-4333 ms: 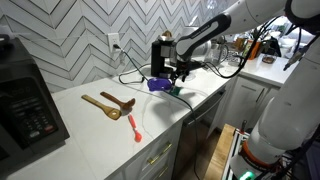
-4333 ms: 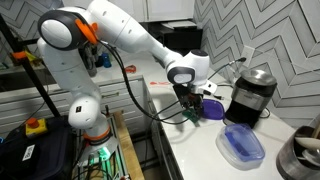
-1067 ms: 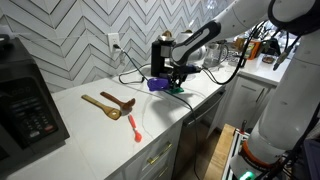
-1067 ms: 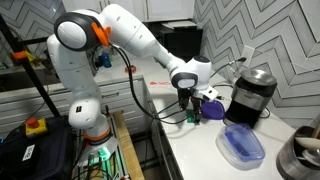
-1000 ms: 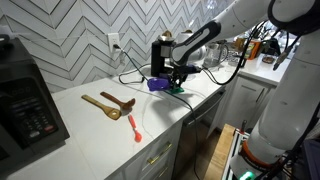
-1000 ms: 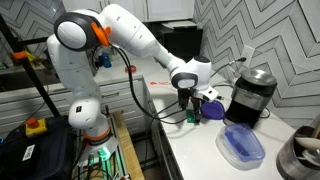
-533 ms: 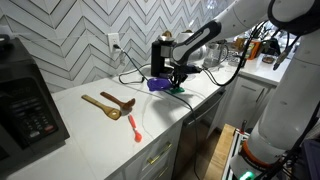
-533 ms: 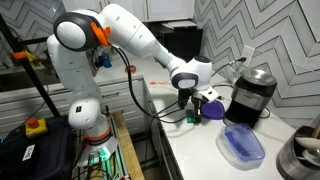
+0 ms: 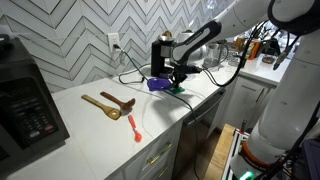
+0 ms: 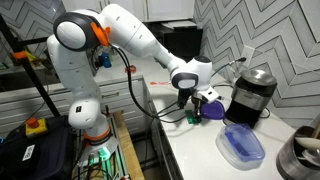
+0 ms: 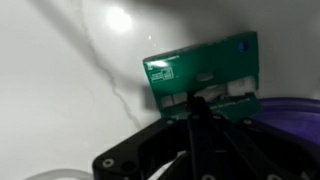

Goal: Remove a piece of gum from the green object

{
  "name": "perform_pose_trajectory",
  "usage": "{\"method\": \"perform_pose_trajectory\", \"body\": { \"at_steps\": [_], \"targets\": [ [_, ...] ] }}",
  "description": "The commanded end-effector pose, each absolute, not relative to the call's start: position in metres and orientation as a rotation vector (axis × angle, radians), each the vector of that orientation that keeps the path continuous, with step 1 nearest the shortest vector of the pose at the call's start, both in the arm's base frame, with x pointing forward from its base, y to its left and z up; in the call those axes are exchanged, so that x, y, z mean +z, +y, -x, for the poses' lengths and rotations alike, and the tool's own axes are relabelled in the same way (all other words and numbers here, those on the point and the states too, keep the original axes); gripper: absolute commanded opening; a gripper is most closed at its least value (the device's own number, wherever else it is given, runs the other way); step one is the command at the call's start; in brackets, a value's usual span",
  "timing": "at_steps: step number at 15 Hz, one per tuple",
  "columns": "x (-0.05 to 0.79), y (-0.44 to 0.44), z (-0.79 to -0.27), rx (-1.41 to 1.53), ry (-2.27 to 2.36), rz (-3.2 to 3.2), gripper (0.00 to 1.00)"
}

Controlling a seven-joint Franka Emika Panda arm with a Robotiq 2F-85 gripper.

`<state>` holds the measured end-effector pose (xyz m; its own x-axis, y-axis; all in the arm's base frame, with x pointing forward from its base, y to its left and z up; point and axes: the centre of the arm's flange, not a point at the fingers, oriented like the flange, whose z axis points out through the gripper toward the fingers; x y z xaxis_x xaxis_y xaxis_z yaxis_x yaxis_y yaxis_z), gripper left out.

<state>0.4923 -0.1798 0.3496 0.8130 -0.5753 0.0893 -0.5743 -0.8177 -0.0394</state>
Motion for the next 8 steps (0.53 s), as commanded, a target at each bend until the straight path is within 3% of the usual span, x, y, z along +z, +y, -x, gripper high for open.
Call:
{"method": "perform_pose_trajectory", "body": {
  "at_steps": [1, 8],
  "targets": [
    [0.355, -0.182, -0.492, -0.173, 0.989, 2.965, 0.0],
    [0.373, -0.182, -0.497, -0.251, 1.021, 2.945, 0.0]
  ]
}}
